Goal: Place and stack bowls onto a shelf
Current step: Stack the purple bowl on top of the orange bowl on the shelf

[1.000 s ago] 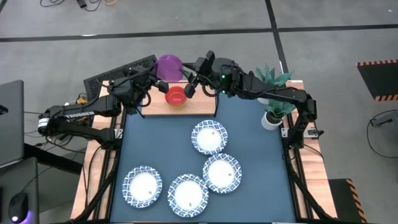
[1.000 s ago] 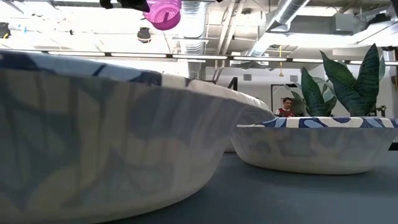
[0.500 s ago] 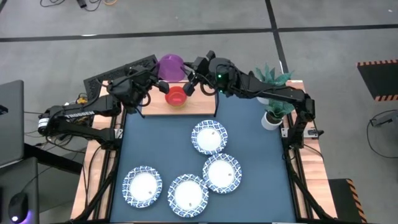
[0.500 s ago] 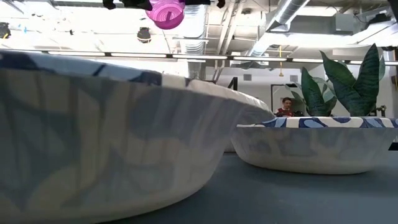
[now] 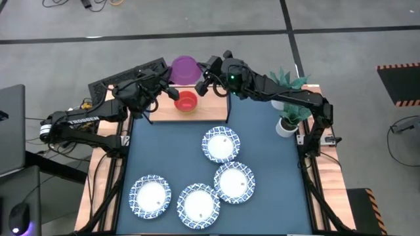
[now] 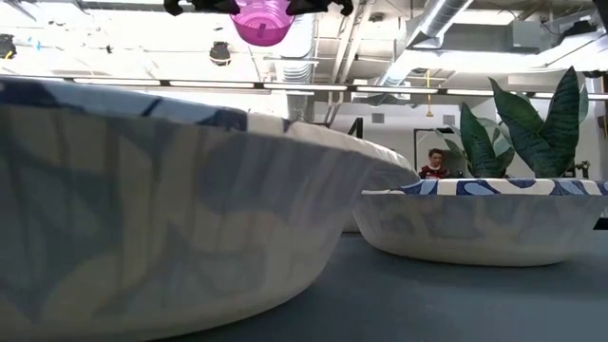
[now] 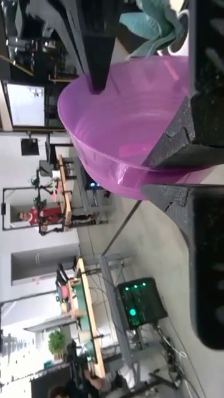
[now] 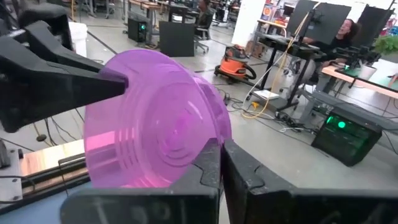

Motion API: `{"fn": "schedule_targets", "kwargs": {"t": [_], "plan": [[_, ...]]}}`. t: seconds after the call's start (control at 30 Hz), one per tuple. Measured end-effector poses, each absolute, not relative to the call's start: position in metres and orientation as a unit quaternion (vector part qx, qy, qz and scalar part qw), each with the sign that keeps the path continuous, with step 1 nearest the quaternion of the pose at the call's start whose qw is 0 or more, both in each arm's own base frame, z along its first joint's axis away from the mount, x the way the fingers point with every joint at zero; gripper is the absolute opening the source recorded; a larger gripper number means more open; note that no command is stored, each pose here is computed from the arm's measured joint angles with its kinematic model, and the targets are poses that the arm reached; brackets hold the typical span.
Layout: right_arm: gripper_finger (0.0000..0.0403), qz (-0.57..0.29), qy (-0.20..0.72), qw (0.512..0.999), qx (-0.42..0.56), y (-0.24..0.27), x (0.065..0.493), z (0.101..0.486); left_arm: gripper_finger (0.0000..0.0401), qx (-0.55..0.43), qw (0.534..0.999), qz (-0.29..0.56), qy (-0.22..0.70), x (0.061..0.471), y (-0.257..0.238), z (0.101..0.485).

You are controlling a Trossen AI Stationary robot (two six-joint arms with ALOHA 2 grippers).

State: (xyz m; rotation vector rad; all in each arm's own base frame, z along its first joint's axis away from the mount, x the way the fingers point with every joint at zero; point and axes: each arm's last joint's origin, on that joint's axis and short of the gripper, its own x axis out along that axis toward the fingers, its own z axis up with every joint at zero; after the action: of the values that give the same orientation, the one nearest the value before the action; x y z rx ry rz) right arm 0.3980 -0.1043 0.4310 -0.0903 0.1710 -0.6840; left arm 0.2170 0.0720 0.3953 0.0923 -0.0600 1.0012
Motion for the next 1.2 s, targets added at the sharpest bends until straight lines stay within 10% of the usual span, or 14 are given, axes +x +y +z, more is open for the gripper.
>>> {"fn": "schedule_targets", "kwargs": {"t": [0.57,1.2], "plan": [[0.0023,-0.319,0.104,0.942,-0.018,-0.108,0.398,0.424,0.0230,0.107,0.887,0.450,-0.009,0.209,0.068,0.404],[0.0023,-0.260,0.206,0.926,0.180,-0.183,0.435,0.330,0.0255,0.126,0.822,0.554,-0.045,0.141,0.057,0.459]]}}
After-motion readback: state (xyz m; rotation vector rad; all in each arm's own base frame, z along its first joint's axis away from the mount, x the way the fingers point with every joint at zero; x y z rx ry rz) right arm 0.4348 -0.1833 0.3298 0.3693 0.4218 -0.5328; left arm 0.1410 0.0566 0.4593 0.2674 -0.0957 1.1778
